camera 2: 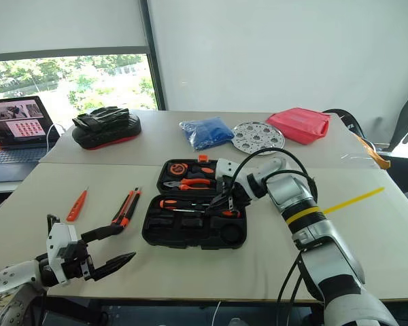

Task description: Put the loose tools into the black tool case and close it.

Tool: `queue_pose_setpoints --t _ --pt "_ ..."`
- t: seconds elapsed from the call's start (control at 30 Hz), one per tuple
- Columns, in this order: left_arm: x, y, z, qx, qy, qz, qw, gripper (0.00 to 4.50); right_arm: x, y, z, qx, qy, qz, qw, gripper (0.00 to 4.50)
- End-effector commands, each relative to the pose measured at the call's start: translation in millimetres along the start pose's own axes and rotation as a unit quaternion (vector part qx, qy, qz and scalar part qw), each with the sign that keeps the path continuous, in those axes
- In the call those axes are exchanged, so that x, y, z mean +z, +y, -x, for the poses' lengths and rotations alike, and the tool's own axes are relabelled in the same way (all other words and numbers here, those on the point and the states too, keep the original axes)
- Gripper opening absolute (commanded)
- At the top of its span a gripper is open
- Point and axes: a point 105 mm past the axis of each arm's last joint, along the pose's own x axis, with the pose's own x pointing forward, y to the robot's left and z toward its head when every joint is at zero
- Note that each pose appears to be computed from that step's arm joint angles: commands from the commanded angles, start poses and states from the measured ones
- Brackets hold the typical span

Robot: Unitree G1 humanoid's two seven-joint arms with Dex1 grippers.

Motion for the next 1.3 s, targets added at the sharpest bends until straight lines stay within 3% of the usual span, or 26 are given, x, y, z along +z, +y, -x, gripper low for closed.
queue_pose_setpoints --t 0.03,0.17,0.27,0.43,0.63,0.73,0.87,1.0,1.13,1.3 --pt "12.2 11.2 24.7 0.050 -0.014 -0.009 0.999 4.50 26.0 12.6 33.3 -0.045 -0.157 0.033 0.986 0.04" --pt "-2.7 22.1 66.4 0.133 0.010 0.020 0.991 4.50 1.2 43.4 59.6 -0.124 -0.214 0.049 0.968 0.04" --pt "-9.1 34.2 98.1 0.213 0.027 0.022 0.976 4.50 -29.7 70.0 77.8 -0.157 -0.237 0.002 0.959 0.73" --pt "-27.2 51.8 160.3 0.362 0.052 0.026 0.930 4.50 -78.4 90.5 101.9 -0.244 -0.214 0.031 0.945 2.42" --pt "-39.3 57.0 173.9 0.407 0.057 0.080 0.908 4.50 -72.7 103.4 108.8 -0.238 -0.273 0.029 0.932 4.42" --pt "-36.4 71.2 162.9 0.416 0.060 0.119 0.899 4.50 -61.0 101.5 109.3 -0.249 -0.288 0.064 0.922 4.42" --pt "-26.9 98.4 127.8 0.397 0.122 0.172 0.893 4.50 -35.1 97.0 103.1 -0.231 -0.312 0.092 0.917 4.42" --pt "-3.5 124.3 87.5 0.371 0.139 0.211 0.893 4.50 -14.2 92.8 92.3 -0.202 -0.332 0.097 0.916 4.42" --pt "3.2 141.8 55.0 0.354 0.189 0.226 0.887 4.50 -5.8 91.2 81.9 -0.170 -0.333 0.099 0.922 4.42" --pt "-4.1 165.6 39.1 0.387 0.233 0.232 0.862 4.50 -5.0 90.4 77.1 -0.155 -0.332 0.097 0.926 4.42"
